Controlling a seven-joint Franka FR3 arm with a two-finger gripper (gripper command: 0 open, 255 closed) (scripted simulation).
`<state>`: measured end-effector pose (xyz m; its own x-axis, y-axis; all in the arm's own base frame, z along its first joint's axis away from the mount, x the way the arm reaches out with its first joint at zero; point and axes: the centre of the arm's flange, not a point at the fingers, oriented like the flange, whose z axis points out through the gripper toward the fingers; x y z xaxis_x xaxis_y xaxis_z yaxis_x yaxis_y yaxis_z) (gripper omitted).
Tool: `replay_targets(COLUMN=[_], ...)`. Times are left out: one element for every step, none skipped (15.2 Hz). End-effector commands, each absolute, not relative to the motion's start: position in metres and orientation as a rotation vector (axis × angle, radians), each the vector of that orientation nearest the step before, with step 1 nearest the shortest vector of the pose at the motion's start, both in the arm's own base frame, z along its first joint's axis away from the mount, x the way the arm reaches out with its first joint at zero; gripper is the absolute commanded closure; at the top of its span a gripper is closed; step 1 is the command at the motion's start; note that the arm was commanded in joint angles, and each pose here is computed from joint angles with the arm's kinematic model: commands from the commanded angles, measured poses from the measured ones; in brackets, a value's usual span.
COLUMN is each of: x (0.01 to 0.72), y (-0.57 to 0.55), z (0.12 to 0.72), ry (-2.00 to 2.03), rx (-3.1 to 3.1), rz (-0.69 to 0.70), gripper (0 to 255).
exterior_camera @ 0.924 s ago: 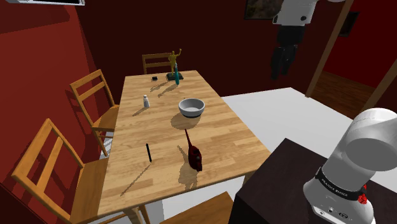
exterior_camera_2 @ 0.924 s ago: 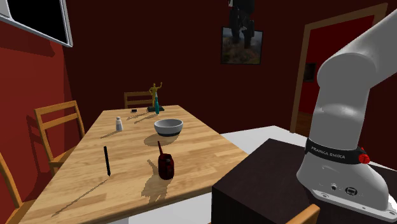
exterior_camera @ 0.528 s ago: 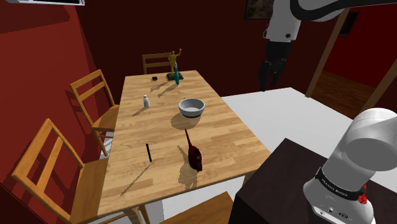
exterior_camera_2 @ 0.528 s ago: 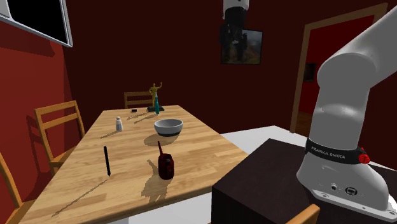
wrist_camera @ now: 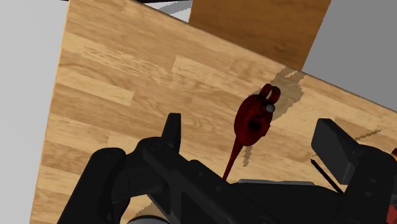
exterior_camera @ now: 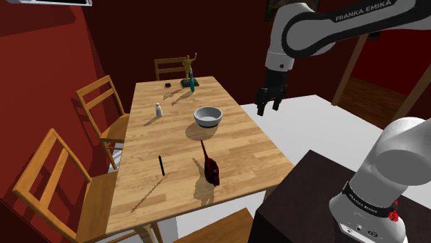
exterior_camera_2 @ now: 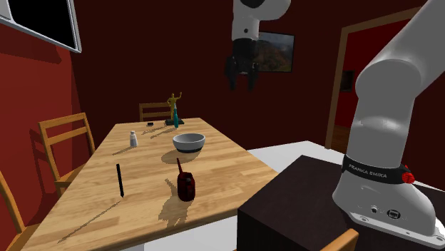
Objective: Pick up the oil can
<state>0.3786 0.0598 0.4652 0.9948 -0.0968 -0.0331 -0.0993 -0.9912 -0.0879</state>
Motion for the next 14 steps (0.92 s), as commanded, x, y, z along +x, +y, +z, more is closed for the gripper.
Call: replay_targets(x=[0.390, 0.396, 0.403, 0.409, 0.416, 0.423, 0.429, 0.436, 0.443, 0.450, 0.457, 0.464, 0.471, 0.478], y=[0.064, 0.067, 0.070, 0.073, 0.076, 0.079, 0.082, 0.085, 0.087, 0.090, 0.093, 0.095, 0.098, 0.100], z=[0.439, 0.428, 0.417, 0.406, 0.396, 0.385, 0.375, 0.364, 0.353, 0.343, 0.332, 0.322, 0.311, 0.301], ry=[0.186, 0.202, 0.219, 0.235, 0.252, 0.268, 0.285, 0.301, 0.317, 0.334, 0.350, 0.366, 0.382, 0.399], rx=[-3.041, -3.038, -3.034, -3.031, -3.027, -3.023, -3.019, -3.015, -3.011, -3.007, -3.003, -2.999, -2.994, -2.990], rz=[0.033, 0.029, 0.025, 0.021, 0.017, 0.014, 0.010, 0.006, 0.002, -0.002, -0.005, -0.009, -0.013, -0.017], gripper=[0, 0, 0, 0, 0, 0, 0, 0, 0, 0, 0, 0, 0, 0])
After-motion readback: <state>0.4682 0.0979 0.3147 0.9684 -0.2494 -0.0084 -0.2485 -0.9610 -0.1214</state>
